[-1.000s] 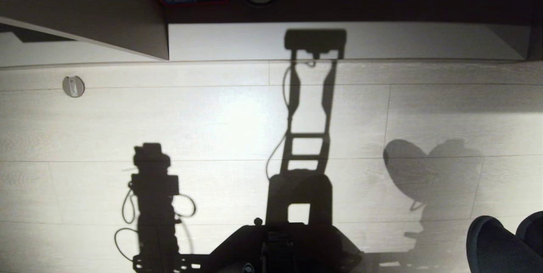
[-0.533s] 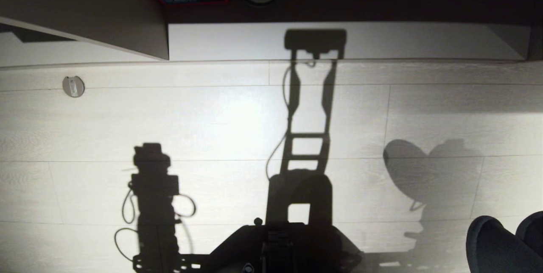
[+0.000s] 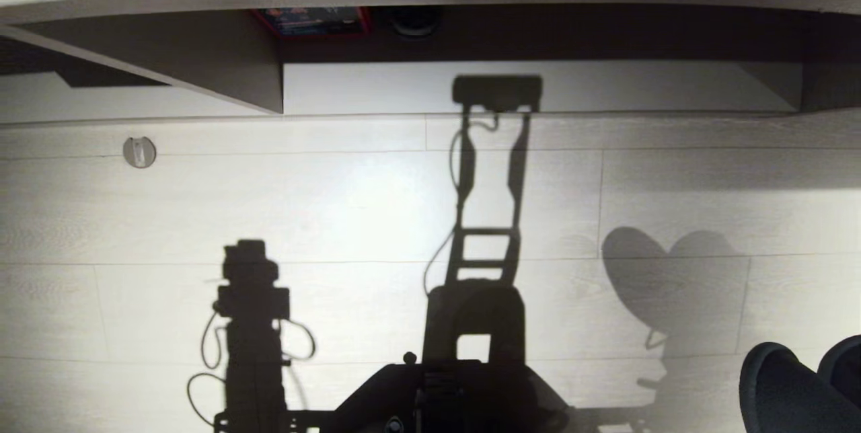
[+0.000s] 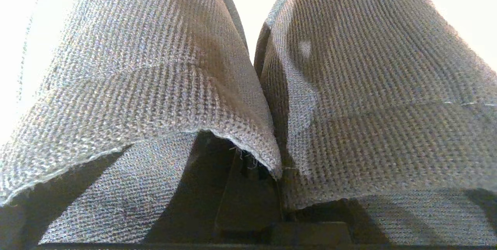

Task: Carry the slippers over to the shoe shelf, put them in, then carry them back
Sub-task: Place the slippers on the floor

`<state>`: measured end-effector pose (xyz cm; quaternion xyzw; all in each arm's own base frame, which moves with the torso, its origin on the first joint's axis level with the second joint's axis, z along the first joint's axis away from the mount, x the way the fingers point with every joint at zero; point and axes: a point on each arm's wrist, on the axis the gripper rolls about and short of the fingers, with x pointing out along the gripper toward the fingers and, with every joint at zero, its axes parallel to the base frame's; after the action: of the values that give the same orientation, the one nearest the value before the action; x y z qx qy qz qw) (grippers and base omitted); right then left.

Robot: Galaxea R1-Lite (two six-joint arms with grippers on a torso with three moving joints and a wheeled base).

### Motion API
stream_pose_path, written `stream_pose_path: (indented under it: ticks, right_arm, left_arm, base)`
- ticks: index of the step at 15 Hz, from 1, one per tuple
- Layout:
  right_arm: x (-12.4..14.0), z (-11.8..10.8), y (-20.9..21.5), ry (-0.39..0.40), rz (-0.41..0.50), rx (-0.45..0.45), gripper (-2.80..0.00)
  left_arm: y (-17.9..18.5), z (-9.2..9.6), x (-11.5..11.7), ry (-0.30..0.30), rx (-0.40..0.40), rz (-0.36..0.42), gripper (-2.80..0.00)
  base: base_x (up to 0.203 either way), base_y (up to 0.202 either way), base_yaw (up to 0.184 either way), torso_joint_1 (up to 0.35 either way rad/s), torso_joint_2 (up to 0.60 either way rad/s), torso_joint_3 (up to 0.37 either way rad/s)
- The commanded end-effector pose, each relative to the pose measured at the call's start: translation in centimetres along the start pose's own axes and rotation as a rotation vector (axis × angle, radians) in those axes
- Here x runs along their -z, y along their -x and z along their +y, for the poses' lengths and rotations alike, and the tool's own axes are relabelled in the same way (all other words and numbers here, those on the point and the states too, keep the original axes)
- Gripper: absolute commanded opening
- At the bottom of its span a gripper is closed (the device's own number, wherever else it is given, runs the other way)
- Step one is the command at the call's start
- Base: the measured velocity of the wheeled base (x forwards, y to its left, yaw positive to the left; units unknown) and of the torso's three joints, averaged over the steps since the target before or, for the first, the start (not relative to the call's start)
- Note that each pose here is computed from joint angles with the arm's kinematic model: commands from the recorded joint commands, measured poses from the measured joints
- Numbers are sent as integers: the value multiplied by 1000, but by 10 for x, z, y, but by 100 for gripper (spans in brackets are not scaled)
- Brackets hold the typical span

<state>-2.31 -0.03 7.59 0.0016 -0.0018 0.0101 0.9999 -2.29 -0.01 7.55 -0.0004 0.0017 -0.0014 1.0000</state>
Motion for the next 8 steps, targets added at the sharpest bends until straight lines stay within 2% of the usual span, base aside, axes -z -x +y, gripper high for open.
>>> stream_pose_path:
  ticks: [1,8]
  right_arm:
    - [0,0,0,0,4,-1,-280]
    - [0,0,0,0,4,-1,-280]
  left_arm:
    - [0,0,0,1,0,0,-280]
    - [0,0,0,1,0,1,-280]
  base:
    - [0,0,0,-2,3,202]
    - [0,0,0,2,1,202]
